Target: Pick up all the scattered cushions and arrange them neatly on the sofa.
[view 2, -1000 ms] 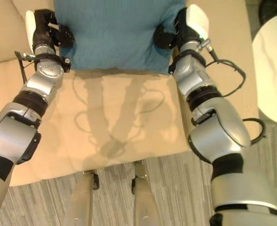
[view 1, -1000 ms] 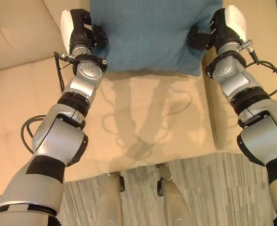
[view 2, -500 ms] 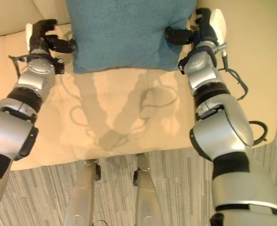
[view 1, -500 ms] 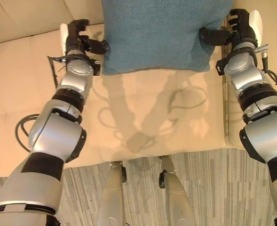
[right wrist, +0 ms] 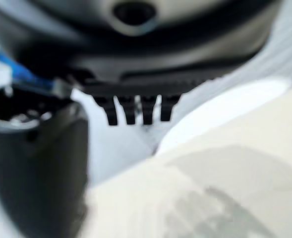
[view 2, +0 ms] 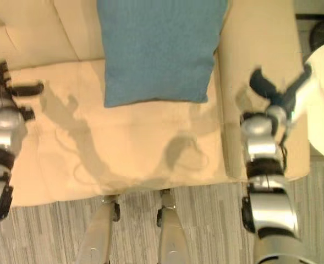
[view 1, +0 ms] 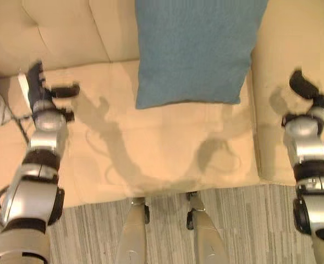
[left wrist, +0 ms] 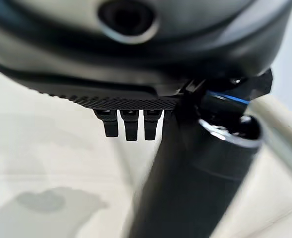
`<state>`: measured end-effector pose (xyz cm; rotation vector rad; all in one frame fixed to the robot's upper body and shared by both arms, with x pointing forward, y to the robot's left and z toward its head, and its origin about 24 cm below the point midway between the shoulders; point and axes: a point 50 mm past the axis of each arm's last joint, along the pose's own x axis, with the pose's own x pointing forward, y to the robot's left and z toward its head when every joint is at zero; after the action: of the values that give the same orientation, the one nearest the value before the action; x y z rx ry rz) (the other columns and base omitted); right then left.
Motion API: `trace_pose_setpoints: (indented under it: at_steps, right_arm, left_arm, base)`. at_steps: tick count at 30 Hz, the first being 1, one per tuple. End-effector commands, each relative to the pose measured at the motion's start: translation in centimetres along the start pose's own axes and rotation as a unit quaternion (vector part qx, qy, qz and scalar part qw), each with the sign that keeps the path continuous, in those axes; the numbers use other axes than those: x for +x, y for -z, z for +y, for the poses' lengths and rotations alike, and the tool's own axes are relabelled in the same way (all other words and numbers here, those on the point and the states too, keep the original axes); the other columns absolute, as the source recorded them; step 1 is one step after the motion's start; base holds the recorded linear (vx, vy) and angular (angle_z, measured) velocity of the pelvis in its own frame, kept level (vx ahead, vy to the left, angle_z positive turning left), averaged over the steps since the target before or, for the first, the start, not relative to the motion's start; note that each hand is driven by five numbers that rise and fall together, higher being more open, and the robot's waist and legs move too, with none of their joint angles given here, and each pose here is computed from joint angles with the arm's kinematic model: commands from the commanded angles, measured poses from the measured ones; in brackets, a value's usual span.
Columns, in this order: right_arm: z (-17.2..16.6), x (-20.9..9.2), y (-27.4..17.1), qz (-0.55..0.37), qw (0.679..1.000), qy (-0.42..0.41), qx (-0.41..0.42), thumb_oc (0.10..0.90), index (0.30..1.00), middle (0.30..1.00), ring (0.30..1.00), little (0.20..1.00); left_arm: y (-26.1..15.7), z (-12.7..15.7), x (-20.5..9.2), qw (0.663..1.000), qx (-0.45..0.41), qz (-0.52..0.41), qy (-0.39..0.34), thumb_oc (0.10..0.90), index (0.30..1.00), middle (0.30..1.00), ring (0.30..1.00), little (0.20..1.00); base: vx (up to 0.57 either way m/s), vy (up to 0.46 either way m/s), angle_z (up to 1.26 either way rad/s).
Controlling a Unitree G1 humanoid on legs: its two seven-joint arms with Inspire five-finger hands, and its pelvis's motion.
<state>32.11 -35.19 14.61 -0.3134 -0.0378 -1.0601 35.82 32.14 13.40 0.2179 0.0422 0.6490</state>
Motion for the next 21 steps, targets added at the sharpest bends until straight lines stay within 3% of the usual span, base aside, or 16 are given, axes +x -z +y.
trace_pose_setpoints:
  at_steps: [1, 5, 7, 9, 10, 14, 15, 21]
  right_arm:
    - [-2.0, -2.2, 4.6, -0.032, 0.997, -0.050, -0.055, 0.800, 0.900, 0.900, 0.900, 0.900]
    - [-4.1, -5.8, 10.5, 0.019, 0.987, -0.109, -0.117, 0.800, 0.900, 0.900, 0.900, 0.900]
    - [-5.6, -7.2, 12.7, 0.042, 0.980, -0.128, -0.146, 0.800, 0.900, 0.900, 0.900, 0.900]
    - [-6.7, -8.2, 14.8, 0.072, 0.971, -0.141, -0.181, 0.800, 0.900, 0.900, 0.900, 0.900]
    - [-8.8, -8.9, 17.4, 0.117, 0.958, -0.135, -0.225, 0.800, 0.900, 0.900, 0.900, 0.900]
    - [-10.0, -10.1, 20.1, 0.194, 0.948, -0.115, -0.223, 0.800, 0.900, 0.900, 0.900, 0.900]
    - [-10.9, -11.1, 21.7, 0.230, 0.937, -0.114, -0.237, 0.800, 0.900, 0.900, 0.900, 0.900]
    - [-13.6, -14.0, 25.4, 0.327, 0.897, -0.103, -0.279, 0.800, 0.900, 0.900, 0.900, 0.900]
  left_arm:
    - [6.5, -0.1, -2.5, 0.997, 0.043, 0.047, 0.045, 0.800, 0.900, 0.900, 0.900, 0.900]
    - [15.8, 2.7, -7.8, 0.979, 0.068, 0.183, 0.051, 0.800, 0.900, 0.900, 0.900, 0.900]
    - [19.4, 5.5, -10.4, 0.965, 0.078, 0.250, 0.027, 0.800, 0.900, 0.900, 0.900, 0.900]
    - [22.9, 6.9, -13.6, 0.939, 0.097, 0.330, 0.013, 0.800, 0.900, 0.900, 0.900, 0.900]
    - [25.6, 7.4, -16.9, 0.911, 0.096, 0.400, 0.010, 0.800, 0.900, 0.900, 0.900, 0.900]
    - [27.5, 6.7, -19.9, 0.886, 0.077, 0.457, 0.011, 0.800, 0.900, 0.900, 0.900, 0.900]
    - [29.0, 6.9, -22.7, 0.862, 0.078, 0.501, 0.017, 0.800, 0.900, 0.900, 0.900, 0.900]
    - [31.2, 7.6, -29.4, 0.797, 0.159, 0.578, 0.081, 0.800, 0.900, 0.900, 0.900, 0.900]
  base:
    - [0.05, -0.036, 0.00]
    - [-0.01, -0.087, -0.03]
    - [-0.04, -0.137, -0.04]
    - [-0.10, -0.125, -0.03]
    - [-0.11, -0.086, 0.06]
    - [-0.39, -0.009, 0.30]
    - [-0.44, 0.052, 0.21]
    - [-0.24, 0.138, 0.31]
